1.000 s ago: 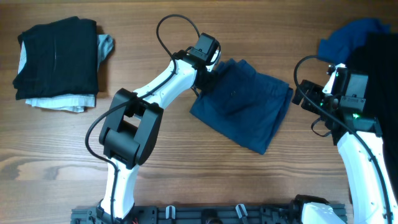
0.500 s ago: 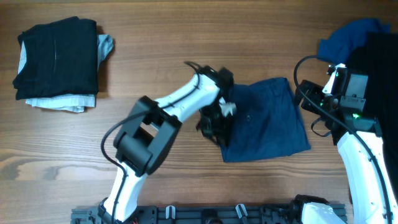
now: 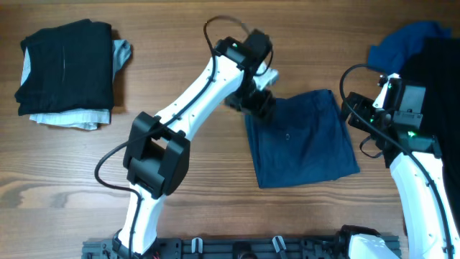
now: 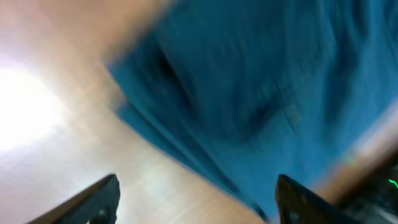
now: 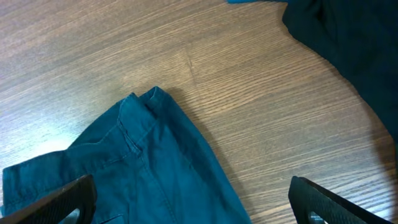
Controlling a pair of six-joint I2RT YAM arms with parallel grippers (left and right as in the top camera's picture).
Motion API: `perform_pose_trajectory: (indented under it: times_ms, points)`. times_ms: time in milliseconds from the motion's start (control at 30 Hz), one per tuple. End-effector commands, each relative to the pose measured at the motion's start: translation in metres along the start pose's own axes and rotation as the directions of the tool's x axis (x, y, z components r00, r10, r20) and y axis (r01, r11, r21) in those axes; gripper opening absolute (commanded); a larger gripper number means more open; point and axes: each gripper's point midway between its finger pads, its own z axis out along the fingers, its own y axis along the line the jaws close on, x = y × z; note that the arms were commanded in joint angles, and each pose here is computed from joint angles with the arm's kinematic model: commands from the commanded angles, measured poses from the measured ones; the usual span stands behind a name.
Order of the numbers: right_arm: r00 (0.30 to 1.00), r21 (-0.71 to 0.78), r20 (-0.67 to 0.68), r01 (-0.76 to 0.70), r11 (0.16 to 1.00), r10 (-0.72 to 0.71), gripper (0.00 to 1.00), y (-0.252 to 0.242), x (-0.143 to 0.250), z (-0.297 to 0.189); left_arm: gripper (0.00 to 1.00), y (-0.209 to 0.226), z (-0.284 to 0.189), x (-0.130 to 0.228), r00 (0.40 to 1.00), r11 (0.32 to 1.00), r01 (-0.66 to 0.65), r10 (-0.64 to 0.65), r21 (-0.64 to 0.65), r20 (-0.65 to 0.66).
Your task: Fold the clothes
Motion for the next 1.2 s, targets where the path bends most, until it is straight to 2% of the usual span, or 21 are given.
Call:
perform_pose_trajectory:
  times_ms: [0,100,200,367,467,667,800,833,867,900,933,967,1000,1067,1100,1167]
  points:
    - [1.000,0.026,0.007,-0.008,1.000,0.007,1.00,-0.005,-0.002,0.001,0.87,0.016,-0.009,-0.055,0.953,0.966,-0.201,0.231,-0.164,0.194]
    - [1.000,0.026,0.007,-0.008,1.000,0.007,1.00,-0.005,-0.002,0.001,0.90,0.007,-0.012,-0.075,0.906,0.938,-0.292,0.334,-0.188,0.258]
    - [1.000,0.026,0.007,-0.008,1.000,0.007,1.00,-0.005,-0.002,0.001,0.97,-0.005,-0.007,-0.074,0.844,0.869,-0.446,0.488,-0.214,0.225]
    - [1.000,0.026,0.007,-0.008,1.000,0.007,1.00,-0.005,-0.002,0.001,1.00,-0.018,0.010,-0.070,0.788,0.811,-0.556,0.584,-0.181,0.194]
    - [1.000,0.026,0.007,-0.007,1.000,0.007,1.00,-0.005,-0.002,0.001,1.00,-0.025,0.038,-0.059,0.790,0.807,-0.585,0.590,-0.083,0.166]
    - [1.000,0.026,0.007,-0.008,1.000,0.008,1.00,-0.005,-0.002,0.001,1.00,-0.008,0.097,-0.043,0.822,0.824,-0.566,0.566,-0.022,0.062]
    - [1.000,0.026,0.007,-0.008,1.000,0.007,1.00,-0.005,-0.002,0.001,0.98,-0.004,0.108,-0.030,0.833,0.833,-0.553,0.553,0.006,0.009]
    - [1.000,0.026,0.007,-0.008,1.000,0.007,1.00,-0.005,-0.002,0.001,0.90,-0.003,0.108,-0.027,0.836,0.836,-0.549,0.549,0.011,-0.003]
    - [1.000,0.026,0.007,-0.008,1.000,0.007,1.00,-0.005,-0.002,0.001,0.73,-0.002,0.108,-0.025,0.839,0.839,-0.545,0.545,0.012,-0.012]
    - [1.000,0.026,0.007,-0.008,1.000,0.007,1.00,-0.005,-0.002,0.001,0.52,0.001,0.108,-0.022,0.842,0.842,-0.539,0.539,0.010,-0.028]
    - [1.000,0.026,0.007,-0.008,1.000,0.007,1.00,-0.005,-0.002,0.001,0.25,0.005,0.107,-0.021,0.848,0.849,-0.529,0.528,0.002,-0.039]
    - [1.000,0.026,0.007,-0.008,1.000,0.007,1.00,-0.005,-0.002,0.001,0.17,0.013,0.106,-0.020,0.861,0.862,-0.507,0.505,-0.021,-0.056]
    - [1.000,0.026,0.007,-0.007,1.000,0.007,1.00,-0.005,-0.002,0.001,0.15,0.019,0.105,-0.021,0.875,0.874,-0.483,0.480,-0.043,-0.060]
    - [1.000,0.026,0.007,-0.008,1.000,0.007,1.00,-0.005,-0.002,0.001,0.04,0.039,0.101,-0.032,0.928,0.919,-0.371,0.370,-0.133,-0.038]
    - [1.000,0.026,0.007,-0.008,1.000,0.007,1.00,-0.005,-0.002,0.001,0.04,0.053,0.097,-0.042,0.966,0.951,-0.254,0.259,-0.177,0.005]
    - [1.000,0.026,0.007,-0.008,1.000,0.007,1.00,-0.005,-0.002,0.001,0.04,0.077,0.089,-0.054,0.994,0.981,-0.046,0.064,-0.189,0.090]
